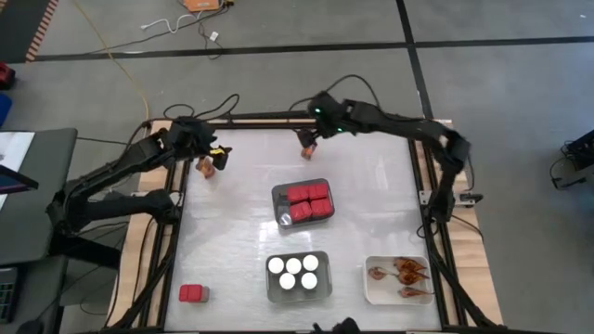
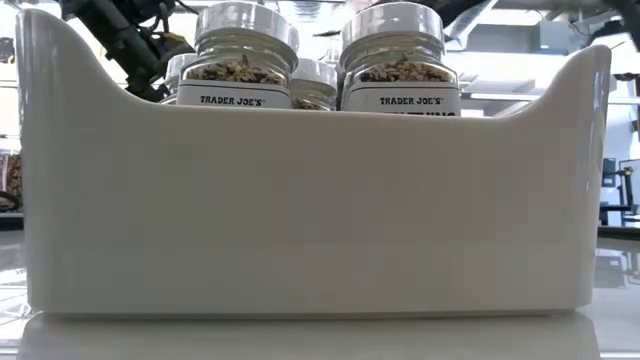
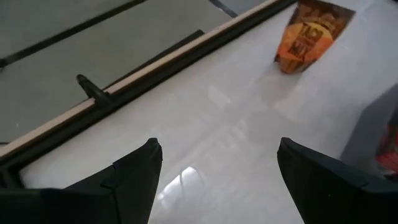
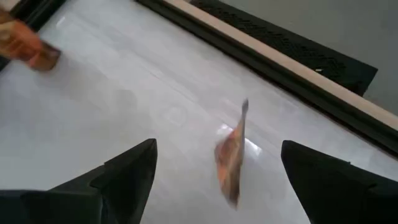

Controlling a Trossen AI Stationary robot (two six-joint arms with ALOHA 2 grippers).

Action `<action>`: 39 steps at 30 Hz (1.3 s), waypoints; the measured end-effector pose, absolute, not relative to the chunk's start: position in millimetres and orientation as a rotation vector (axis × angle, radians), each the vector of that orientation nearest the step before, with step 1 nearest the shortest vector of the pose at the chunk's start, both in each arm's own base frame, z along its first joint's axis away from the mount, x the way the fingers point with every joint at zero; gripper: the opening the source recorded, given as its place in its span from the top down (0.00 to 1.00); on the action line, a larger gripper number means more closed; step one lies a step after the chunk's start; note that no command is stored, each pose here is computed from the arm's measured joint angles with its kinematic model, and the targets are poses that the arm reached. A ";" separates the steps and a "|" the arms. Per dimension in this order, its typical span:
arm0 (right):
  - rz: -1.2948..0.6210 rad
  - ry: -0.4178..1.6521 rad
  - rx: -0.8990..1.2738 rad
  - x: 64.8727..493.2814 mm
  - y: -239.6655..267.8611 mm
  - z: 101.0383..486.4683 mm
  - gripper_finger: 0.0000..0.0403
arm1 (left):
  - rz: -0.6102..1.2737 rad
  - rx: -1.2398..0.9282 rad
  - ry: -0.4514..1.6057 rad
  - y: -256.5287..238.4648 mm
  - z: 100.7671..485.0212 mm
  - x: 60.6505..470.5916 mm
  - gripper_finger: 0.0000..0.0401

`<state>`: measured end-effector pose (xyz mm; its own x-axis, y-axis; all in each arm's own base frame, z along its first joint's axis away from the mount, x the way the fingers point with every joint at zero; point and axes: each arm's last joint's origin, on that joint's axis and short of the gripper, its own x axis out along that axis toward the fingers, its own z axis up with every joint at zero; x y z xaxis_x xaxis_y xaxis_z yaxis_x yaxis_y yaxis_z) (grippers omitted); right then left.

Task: Sort spices by type
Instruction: Put the orange seasoning pack into the white bin

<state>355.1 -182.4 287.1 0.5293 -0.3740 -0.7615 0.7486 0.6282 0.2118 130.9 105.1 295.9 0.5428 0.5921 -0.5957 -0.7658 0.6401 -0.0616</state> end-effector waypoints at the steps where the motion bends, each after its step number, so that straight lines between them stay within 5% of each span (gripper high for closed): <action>1: -0.721 0.748 0.580 360.9 -186.0 284.5 0.09 | 0.817 -0.332 0.575 105.0 295.7 130.9 0.24; 15: -0.794 1.016 0.690 390.6 -202.2 212.3 0.19 | 0.781 -0.311 0.614 103.7 293.5 130.3 0.24; 21: -0.786 0.997 0.679 398.5 -201.1 203.9 0.40 | 0.775 -0.303 0.640 102.9 292.0 129.3 0.24; 26: -0.818 0.971 0.629 398.6 -203.4 207.8 0.72 | 0.779 -0.327 0.662 101.4 289.9 128.0 0.24; 30: -0.773 0.988 0.565 395.2 -199.4 219.8 0.95 | 0.785 -0.354 0.689 100.0 287.4 126.3 0.24; 39: -0.635 0.938 0.426 342.8 -137.1 332.1 0.97 | 0.805 -0.403 0.669 100.1 287.5 126.3 0.24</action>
